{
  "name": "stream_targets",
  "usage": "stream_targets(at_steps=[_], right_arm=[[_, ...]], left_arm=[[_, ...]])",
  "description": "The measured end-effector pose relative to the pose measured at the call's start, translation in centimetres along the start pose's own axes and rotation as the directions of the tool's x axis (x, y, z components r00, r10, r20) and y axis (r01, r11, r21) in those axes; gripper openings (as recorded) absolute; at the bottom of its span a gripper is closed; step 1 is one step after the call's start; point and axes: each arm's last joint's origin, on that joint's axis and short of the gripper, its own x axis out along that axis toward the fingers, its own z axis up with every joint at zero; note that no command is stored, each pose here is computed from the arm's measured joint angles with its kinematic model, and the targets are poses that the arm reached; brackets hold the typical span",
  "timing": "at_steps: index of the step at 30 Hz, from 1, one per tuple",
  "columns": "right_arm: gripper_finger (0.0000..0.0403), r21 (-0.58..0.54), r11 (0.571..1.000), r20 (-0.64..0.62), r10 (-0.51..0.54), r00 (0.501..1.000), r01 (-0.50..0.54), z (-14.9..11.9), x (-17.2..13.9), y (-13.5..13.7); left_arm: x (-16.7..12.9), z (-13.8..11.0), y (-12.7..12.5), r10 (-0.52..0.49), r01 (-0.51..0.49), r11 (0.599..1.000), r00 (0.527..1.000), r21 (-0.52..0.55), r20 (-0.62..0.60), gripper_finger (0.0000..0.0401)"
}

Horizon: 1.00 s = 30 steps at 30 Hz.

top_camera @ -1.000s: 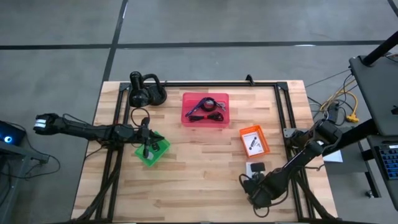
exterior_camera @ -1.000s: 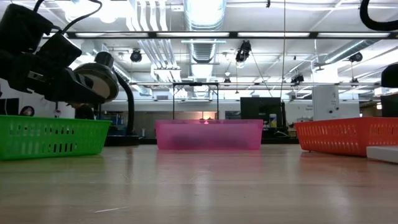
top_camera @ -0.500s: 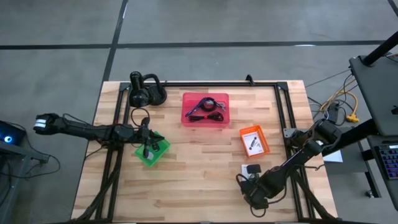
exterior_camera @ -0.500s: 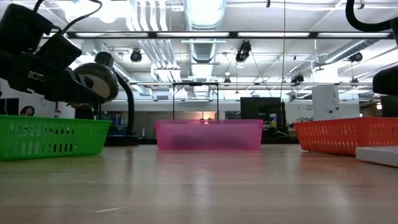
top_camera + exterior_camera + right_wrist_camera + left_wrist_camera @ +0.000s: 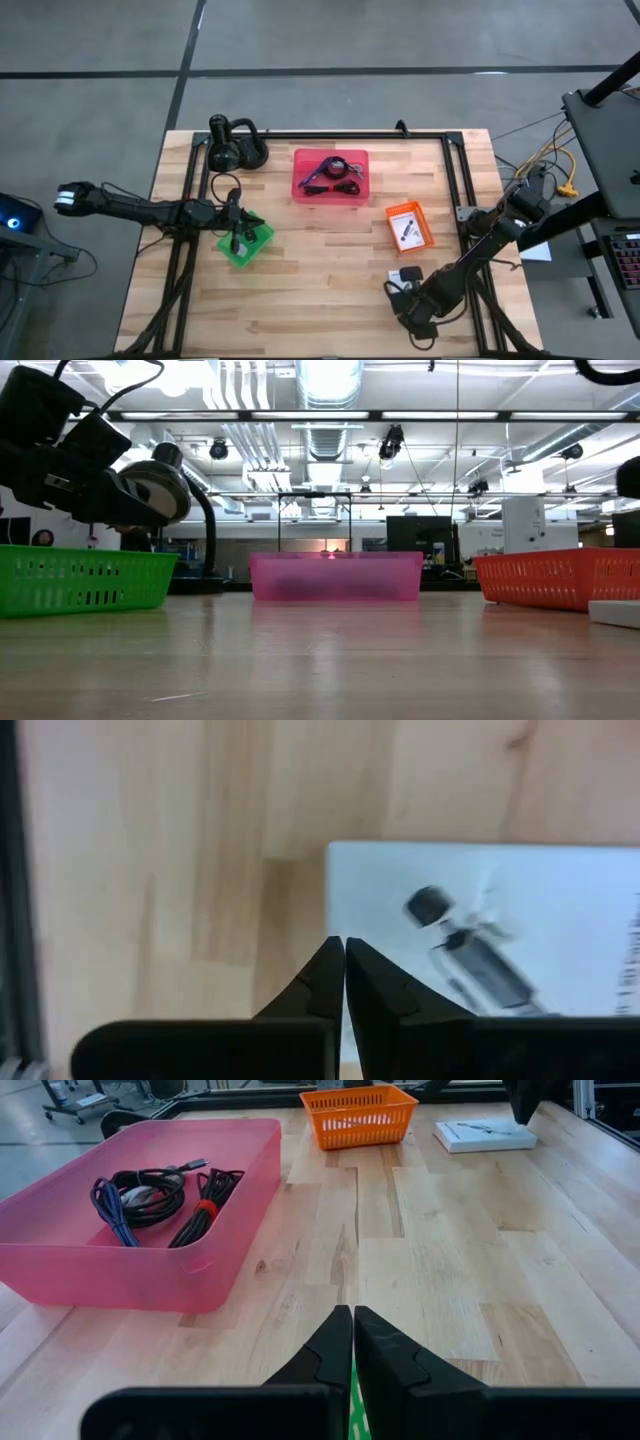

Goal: Pick and place items into bin
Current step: Put the card reader box into the orange bin

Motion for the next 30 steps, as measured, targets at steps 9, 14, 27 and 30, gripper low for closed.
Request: stream_targets(at_steps=[9,14,27,30], right_arm=[[0.0008,0.076,0.995,0.011,-0.066,0.998,0.065,0.0,-0.3,-0.5],[0.0009,0.235,0.967,0.015,-0.103,0.995,0.096,0.4,-1.5,-1.2],[0.0171,0.554,0.832,0.062,-0.071,0.996,0.025,0.7,-3.4,-2.0],[0.0231,0.659,0.752,0.058,-0.07,0.996,0.014,0.8,-3.4,-2.1]], left_arm=[[0.0,0.0,0.0,0.0,0.0,1.0,1.0,0.0,0.0,0.0],[0.0,0.0,0.0,0.0,0.0,1.0,1.0,0.0,0.0,0.0],[0.0,0.3,0.0,0.0,0.0,1.0,0.999,-0.005,0.032,0.0],[0.0,0.3,0.0,-0.001,0.001,1.0,1.0,-0.005,0.03,0.0]])
